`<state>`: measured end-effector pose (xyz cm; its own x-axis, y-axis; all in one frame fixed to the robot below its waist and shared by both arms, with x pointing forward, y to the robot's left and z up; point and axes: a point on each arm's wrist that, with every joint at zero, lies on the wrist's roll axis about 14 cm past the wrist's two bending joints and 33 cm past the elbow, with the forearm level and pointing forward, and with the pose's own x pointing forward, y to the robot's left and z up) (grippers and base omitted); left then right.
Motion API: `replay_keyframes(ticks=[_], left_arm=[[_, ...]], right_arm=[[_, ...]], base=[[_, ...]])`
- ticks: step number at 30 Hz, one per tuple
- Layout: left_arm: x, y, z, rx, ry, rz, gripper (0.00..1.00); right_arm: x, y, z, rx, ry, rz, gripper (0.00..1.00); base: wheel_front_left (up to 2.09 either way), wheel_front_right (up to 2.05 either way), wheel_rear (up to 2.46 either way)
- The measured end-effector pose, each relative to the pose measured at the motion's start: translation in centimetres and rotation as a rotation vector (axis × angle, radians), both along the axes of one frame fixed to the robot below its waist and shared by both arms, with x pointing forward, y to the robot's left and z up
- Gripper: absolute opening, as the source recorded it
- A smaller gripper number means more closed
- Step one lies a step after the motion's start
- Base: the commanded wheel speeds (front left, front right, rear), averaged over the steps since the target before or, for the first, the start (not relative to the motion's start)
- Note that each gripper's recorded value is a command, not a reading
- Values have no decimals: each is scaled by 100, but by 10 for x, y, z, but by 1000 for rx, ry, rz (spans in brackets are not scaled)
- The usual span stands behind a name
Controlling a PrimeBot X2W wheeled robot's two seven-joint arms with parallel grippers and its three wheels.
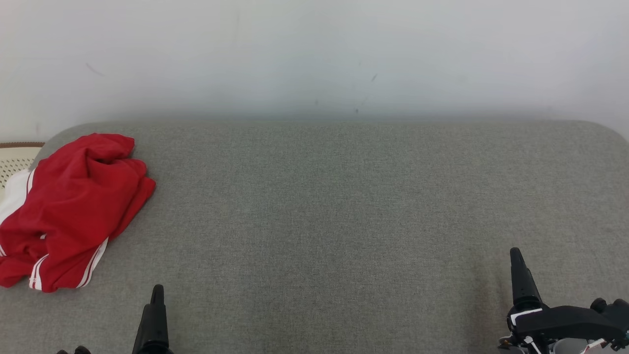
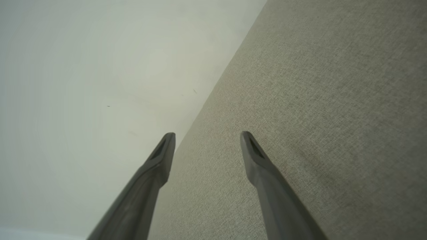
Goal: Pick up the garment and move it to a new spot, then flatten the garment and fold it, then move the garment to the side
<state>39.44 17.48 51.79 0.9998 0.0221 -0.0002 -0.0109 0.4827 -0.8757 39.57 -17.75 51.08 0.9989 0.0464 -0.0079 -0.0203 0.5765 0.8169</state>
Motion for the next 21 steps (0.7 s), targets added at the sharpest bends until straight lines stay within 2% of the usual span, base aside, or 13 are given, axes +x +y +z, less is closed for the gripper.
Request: replay_keyframes(ticks=[7,21], left_arm=[[-2,-3,2,168,0,8,100],[-11,0,4,437,-4,41,100]], right_arm=[[0,8,6,-158,-31,20,100],[-6,23,11,-396,-81,57,100]], base=[[0,0,0],[0,0,0]])
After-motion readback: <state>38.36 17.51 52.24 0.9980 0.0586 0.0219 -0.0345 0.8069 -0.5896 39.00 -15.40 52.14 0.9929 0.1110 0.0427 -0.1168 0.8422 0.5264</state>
